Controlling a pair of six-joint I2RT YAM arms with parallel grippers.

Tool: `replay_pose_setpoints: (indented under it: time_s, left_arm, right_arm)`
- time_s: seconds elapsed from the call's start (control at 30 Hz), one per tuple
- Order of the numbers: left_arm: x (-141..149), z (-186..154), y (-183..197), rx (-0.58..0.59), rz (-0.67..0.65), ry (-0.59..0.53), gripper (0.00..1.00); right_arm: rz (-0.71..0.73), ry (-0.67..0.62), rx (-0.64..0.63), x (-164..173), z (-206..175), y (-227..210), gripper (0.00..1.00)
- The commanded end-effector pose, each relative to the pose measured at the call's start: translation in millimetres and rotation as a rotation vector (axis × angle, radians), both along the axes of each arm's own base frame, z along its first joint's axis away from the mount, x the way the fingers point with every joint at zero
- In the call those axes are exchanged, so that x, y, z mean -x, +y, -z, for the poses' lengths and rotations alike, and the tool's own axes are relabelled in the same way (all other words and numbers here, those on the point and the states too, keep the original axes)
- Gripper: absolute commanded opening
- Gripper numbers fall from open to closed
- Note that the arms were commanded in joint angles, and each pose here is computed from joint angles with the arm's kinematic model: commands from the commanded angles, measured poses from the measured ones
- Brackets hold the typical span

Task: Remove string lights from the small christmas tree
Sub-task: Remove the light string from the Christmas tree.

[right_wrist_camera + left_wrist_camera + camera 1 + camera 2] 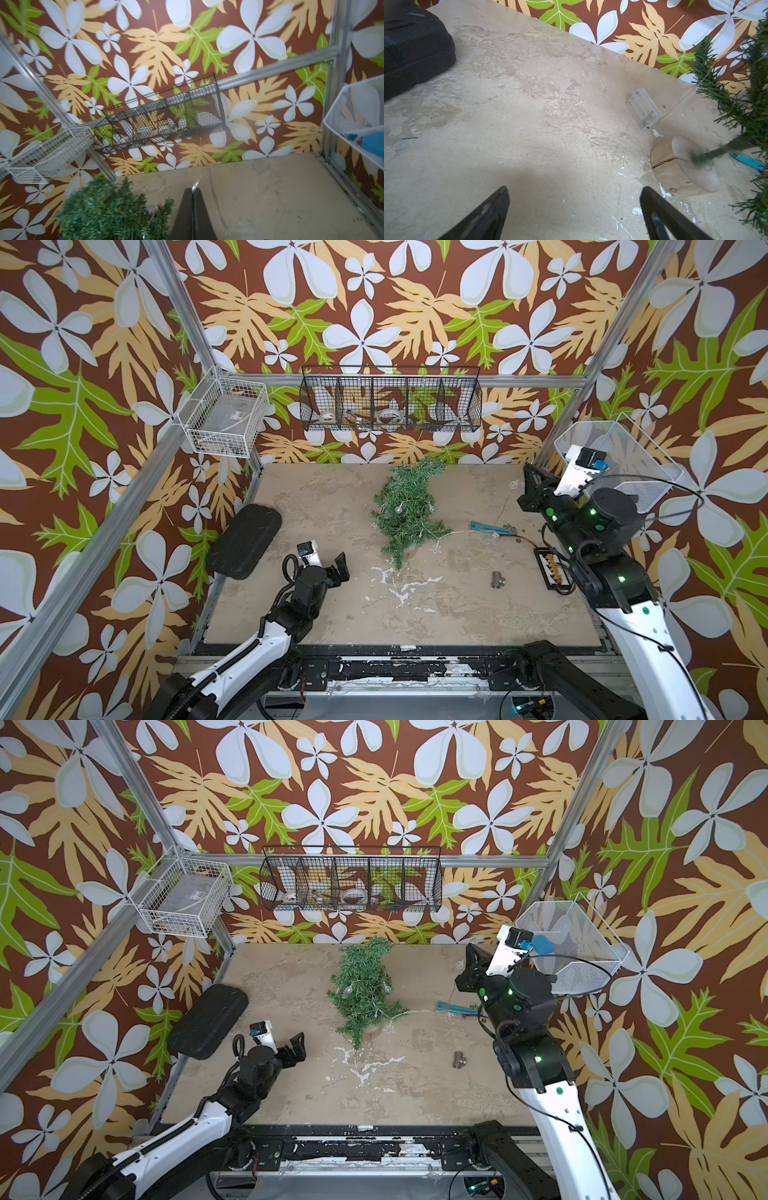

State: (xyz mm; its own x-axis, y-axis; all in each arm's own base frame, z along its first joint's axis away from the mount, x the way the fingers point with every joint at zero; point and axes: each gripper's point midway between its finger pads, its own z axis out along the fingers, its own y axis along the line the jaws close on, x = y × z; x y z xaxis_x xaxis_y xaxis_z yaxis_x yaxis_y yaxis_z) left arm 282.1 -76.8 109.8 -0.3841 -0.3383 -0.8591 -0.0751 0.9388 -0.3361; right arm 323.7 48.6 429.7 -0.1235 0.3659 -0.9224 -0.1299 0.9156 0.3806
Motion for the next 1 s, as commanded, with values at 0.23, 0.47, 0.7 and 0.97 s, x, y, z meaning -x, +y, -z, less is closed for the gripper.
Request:
replay_pose_setpoints:
  time_s: [0.23,0.47,0.7,0.97]
  left_arm:
    - [-2.0,-5.9,-1.6,0.014,0.002,-0.022,1.00]
    - [-3.8,-2.6,-3.8,0.007,0.009,-0.001,1.00]
    - [-4.4,-0.8,-5.8,0.004,0.017,0.009,1.00]
    - [-6.5,-2.4,-8.7,0.010,0.027,0.000,1.00]
  right_arm:
    - [-0.148,0.351,-0.249,-29.0,161.4,-0.4,0.00]
    - [-0.209,0.528,-0.263,-13.5,257.3,21.5,0.00]
    - [-0.239,0.601,-0.094,-2.7,295.7,56.2,0.00]
    - [-0.294,0.385,0.013,20.1,252.9,67.2,0.00]
